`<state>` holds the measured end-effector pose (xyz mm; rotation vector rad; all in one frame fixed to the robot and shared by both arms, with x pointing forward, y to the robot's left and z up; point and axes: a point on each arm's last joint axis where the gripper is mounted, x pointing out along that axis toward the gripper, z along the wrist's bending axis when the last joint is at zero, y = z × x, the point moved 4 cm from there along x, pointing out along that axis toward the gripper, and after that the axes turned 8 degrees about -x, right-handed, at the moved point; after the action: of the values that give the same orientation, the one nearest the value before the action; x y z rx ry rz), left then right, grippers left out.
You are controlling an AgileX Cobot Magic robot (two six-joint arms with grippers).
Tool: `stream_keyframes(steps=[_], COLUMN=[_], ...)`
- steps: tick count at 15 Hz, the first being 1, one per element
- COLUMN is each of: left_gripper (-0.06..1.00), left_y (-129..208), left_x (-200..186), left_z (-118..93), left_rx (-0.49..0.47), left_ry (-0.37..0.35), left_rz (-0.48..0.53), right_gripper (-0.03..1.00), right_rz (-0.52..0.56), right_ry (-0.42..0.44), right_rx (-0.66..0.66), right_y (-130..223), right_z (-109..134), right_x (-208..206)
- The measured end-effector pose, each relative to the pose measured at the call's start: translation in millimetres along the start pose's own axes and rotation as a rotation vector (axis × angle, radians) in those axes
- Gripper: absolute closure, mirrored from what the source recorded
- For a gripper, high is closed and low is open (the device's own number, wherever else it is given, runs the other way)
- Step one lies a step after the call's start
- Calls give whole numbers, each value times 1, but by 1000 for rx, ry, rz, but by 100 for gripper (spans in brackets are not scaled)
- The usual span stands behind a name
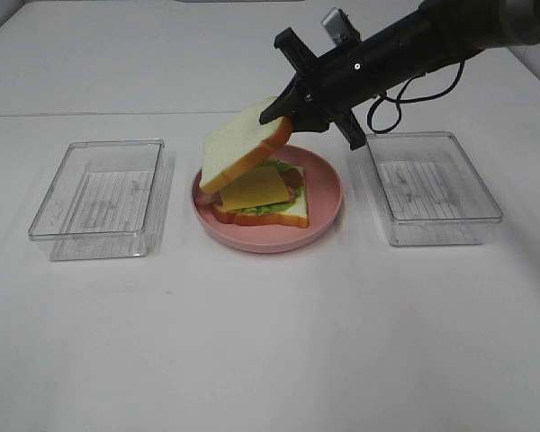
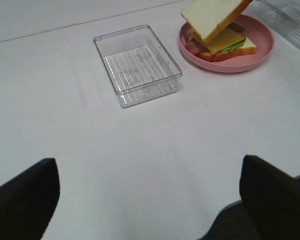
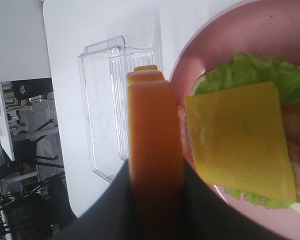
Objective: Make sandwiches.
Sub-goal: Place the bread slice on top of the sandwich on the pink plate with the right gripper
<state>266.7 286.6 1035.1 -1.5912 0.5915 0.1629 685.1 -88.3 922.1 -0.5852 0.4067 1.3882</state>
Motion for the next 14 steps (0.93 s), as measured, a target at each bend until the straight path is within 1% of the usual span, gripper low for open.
stream_keyframes(steps=[3, 8, 9, 10, 11, 12, 13, 14], left_gripper=[3, 3, 3, 3, 3, 3, 3, 3], left_y=[0, 0, 0, 0, 0, 0, 0, 0], left_x=[0, 0, 0, 0, 0, 0, 0, 0], left_z=[0, 0, 0, 0, 0, 0, 0, 0], left_rx=[0, 0, 0, 0, 0, 0, 0, 0], left_ry=[0, 0, 0, 0, 0, 0, 0, 0], left_rz=[0, 0, 0, 0, 0, 0, 0, 0], right_gripper=[78, 77, 72, 63, 51, 36, 25, 20], right_rz=[4, 18, 21, 30, 47, 66, 77, 91], right_ry=[-5, 97, 108, 124, 139, 158, 183, 219], right_rx=[53, 85, 88, 80, 67, 50, 27, -9], right_y=[0, 2, 3, 4, 6, 9, 10, 12], right_z=[-12, -26, -27, -29, -31, -33, -35, -36], right_x=[10, 10, 10, 10, 9, 8, 7, 3])
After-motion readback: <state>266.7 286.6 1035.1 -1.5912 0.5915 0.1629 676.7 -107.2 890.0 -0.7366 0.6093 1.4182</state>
